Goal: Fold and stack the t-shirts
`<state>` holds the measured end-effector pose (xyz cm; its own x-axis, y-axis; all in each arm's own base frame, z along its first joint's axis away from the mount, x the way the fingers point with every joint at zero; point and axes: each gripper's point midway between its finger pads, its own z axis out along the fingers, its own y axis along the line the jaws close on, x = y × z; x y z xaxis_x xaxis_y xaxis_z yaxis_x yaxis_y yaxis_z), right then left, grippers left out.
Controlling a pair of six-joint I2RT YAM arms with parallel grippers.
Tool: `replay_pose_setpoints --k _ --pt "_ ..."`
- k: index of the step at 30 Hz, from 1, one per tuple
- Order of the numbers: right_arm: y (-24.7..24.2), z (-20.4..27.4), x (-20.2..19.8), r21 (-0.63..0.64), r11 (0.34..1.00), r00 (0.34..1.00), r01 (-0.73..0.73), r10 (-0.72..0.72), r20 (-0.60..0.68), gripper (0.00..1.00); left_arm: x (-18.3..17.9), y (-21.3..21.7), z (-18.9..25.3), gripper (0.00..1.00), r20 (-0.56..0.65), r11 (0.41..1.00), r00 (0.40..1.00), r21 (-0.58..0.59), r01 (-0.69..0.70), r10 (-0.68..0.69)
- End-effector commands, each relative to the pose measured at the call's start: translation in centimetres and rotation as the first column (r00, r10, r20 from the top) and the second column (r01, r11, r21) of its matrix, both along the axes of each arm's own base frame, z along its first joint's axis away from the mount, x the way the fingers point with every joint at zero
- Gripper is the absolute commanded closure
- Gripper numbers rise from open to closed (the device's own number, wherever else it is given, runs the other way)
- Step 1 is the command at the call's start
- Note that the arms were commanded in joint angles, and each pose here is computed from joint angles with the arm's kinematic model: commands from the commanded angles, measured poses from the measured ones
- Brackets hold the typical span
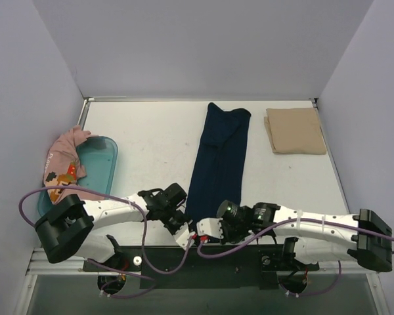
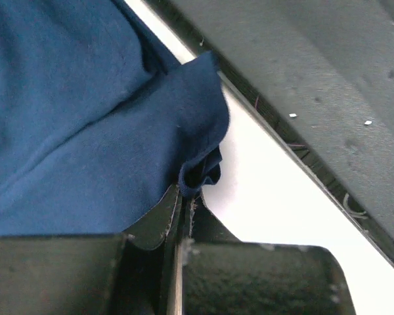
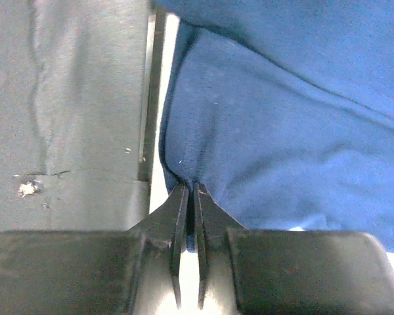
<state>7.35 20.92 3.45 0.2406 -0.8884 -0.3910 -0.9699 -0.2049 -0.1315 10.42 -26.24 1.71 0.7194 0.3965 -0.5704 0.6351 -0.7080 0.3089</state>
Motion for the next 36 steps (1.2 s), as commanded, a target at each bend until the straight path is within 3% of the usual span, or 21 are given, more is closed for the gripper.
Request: replay_pose_setpoints --k 1,3,4,5,6,8,12,16,22,26,31,36 --pt "0.3 4.4 2.6 0.15 0.965 0.975 0.216 -0.206 -0.08 1.0 4.0 -2.5 5.2 1.0 -0.111 0.947 0.944 -0.048 -0.317 0.31" --pt "0.3 6.0 3.9 0.206 0.931 0.95 0.301 -0.276 -0.143 1.0 6.1 -3.6 8.2 1.0 -0.226 0.886 0.874 -0.079 -0.457 0.43" --pt "0.4 6.8 4.4 0.228 0.916 0.941 0.33 -0.298 -0.164 1.0 7.3 -3.5 9.2 1.0 -0.298 0.83 0.804 -0.064 -0.554 0.514" --pt "-0.1 7.1 5.5 0.239 0.895 0.924 0.376 -0.342 -0.172 1.0 8.8 -4.3 10.9 1.0 -0.326 0.797 0.779 -0.109 -0.594 0.535" --pt "-0.5 7.7 6.7 0.257 0.867 0.903 0.426 -0.388 -0.186 1.0 10.1 -4.3 12.1 1.0 -0.388 0.737 0.707 -0.098 -0.669 0.591" --pt "-1.1 8.2 8.5 0.27 0.822 0.863 0.501 -0.454 -0.22 1.0 13.0 -5.0 14.3 1.0 -0.454 0.637 0.623 -0.145 -0.757 0.637" --pt "-2.2 9.2 12.1 0.269 0.737 0.785 0.62 -0.574 -0.235 1.0 17.7 -5.8 17.2 1.0 -0.547 0.454 0.481 -0.197 -0.869 0.685" --pt "-2.7 10.3 16.7 0.288 0.63 0.693 0.721 -0.671 -0.265 1.0 22.2 -5.8 17.4 1.0 -0.58 0.323 0.371 -0.189 -0.927 0.726" --pt "-4.1 8.4 22.8 0.222 0.565 0.607 0.795 -0.754 -0.252 1.0 28.0 -5.7 15.3 1.0 -0.556 0.216 0.275 -0.17 -0.961 0.784" --pt "-4.1 8.1 26.1 0.218 0.556 0.597 0.802 -0.759 -0.259 1.0 31.5 -6.0 14.5 1.0 -0.541 0.155 0.228 -0.178 -0.972 0.809" --pt "-4.6 8.2 29.6 0.224 0.518 0.564 0.826 -0.771 -0.296 1.0 33.7 -7.1 13.8 1.0 -0.539 0.149 0.216 -0.165 -0.975 0.814" --pt "-4.3 6.5 31.4 0.191 0.519 0.553 0.833 -0.775 -0.307 1.0 34.7 -6.0 10.7 1.0 -0.518 0.101 0.136 -0.096 -0.99 0.844"
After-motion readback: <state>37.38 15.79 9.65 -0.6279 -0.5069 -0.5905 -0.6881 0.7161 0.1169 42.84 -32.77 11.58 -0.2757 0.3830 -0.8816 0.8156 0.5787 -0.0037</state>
